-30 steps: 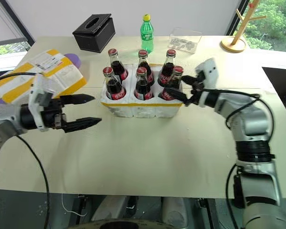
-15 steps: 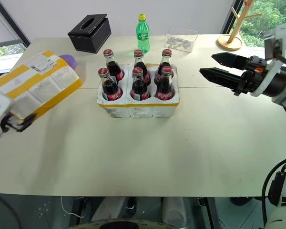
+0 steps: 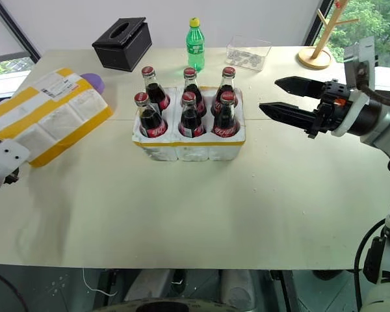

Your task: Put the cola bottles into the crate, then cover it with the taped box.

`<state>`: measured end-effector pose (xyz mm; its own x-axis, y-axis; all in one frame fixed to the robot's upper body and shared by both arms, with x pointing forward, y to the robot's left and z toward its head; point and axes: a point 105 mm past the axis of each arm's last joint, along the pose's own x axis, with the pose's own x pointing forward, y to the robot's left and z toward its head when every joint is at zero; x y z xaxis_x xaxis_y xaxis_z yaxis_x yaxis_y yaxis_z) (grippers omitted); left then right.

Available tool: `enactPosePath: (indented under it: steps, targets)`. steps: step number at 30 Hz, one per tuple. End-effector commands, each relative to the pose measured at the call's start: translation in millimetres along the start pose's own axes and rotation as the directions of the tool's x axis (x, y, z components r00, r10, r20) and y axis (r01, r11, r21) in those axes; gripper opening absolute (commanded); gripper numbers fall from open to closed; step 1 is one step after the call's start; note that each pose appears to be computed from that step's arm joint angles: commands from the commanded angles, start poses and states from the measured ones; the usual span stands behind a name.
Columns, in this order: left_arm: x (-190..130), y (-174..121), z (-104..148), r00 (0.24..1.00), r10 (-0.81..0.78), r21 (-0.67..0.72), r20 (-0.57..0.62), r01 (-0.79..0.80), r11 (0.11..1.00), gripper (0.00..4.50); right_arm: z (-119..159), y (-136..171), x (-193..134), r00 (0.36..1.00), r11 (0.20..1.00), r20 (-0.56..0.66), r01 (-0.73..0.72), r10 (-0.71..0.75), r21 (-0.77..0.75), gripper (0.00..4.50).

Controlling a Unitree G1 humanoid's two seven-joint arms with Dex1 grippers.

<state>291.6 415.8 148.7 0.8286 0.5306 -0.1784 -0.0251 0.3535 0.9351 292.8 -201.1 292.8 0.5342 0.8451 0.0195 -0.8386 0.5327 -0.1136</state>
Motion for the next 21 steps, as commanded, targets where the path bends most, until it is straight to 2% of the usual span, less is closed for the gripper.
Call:
enactPosePath:
  steps: [1,6,10,18,21]
  targets:
    - [13.1,11.3,-8.5,0.997,0.081,0.034,-0.019,-0.08,0.996,4.5,17.8,6.9,-5.9,0.999,0.998,0.041,0.011,-0.008,-0.063,4.43]
    - [30.2,9.2,-10.1,0.996,0.092,0.056,-0.012,-0.091,0.994,4.5,19.3,11.2,-10.0,0.999,0.997,0.041,0.019,-0.016,-0.072,4.43]
    - [41.2,2.3,-1.8,0.997,0.071,0.085,0.031,-0.073,0.994,4.5,19.8,14.4,-12.4,0.999,0.997,0.039,0.02,-0.017,-0.075,4.43]
    - [49.5,-4.0,-2.1,0.997,0.055,0.128,0.047,-0.061,0.99,4.5,20.0,17.1,-14.1,0.999,0.997,0.033,0.028,-0.025,-0.075,4.43]
    - [50.0,-6.5,-6.9,0.998,0.048,0.108,0.031,-0.051,0.993,3.6,20.4,17.7,-15.2,0.999,0.997,0.029,0.03,-0.027,-0.078,4.5]
